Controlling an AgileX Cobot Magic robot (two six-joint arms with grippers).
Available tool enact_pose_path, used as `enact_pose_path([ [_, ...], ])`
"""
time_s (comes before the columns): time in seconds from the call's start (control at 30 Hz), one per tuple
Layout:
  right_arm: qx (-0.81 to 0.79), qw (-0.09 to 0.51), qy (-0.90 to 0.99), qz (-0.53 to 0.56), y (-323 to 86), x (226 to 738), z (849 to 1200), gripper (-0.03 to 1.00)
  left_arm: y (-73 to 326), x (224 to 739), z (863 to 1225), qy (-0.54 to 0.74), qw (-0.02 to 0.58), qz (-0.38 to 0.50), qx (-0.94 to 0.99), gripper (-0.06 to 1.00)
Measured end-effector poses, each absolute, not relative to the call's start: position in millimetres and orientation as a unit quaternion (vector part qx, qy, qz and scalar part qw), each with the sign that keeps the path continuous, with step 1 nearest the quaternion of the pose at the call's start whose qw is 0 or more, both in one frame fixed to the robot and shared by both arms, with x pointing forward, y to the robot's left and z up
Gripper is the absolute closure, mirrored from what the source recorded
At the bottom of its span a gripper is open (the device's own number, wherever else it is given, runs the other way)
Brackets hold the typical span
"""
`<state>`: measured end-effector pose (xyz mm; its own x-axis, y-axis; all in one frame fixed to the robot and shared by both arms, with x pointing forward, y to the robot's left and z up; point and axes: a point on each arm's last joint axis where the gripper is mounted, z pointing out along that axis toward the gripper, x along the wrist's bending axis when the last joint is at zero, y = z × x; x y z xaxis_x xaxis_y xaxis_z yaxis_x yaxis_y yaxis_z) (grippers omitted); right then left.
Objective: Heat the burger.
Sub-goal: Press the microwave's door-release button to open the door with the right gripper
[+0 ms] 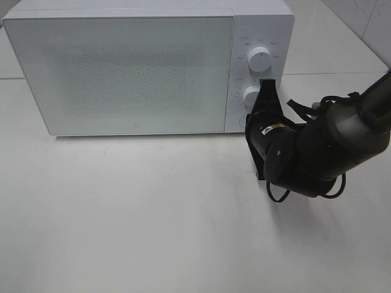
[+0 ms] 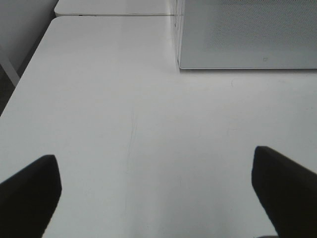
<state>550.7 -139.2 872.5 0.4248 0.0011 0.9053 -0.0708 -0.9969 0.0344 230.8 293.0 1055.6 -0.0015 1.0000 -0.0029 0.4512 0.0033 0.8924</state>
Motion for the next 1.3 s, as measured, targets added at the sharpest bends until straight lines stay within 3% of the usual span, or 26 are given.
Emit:
enact_pose_path([
  [1.3,0.841,0.046,-0.048,0.538,-127.9,582.7,846.4,0.95,293.0,230.8,1055.6,0.603,0.371,0.37,0.601,-0.02],
])
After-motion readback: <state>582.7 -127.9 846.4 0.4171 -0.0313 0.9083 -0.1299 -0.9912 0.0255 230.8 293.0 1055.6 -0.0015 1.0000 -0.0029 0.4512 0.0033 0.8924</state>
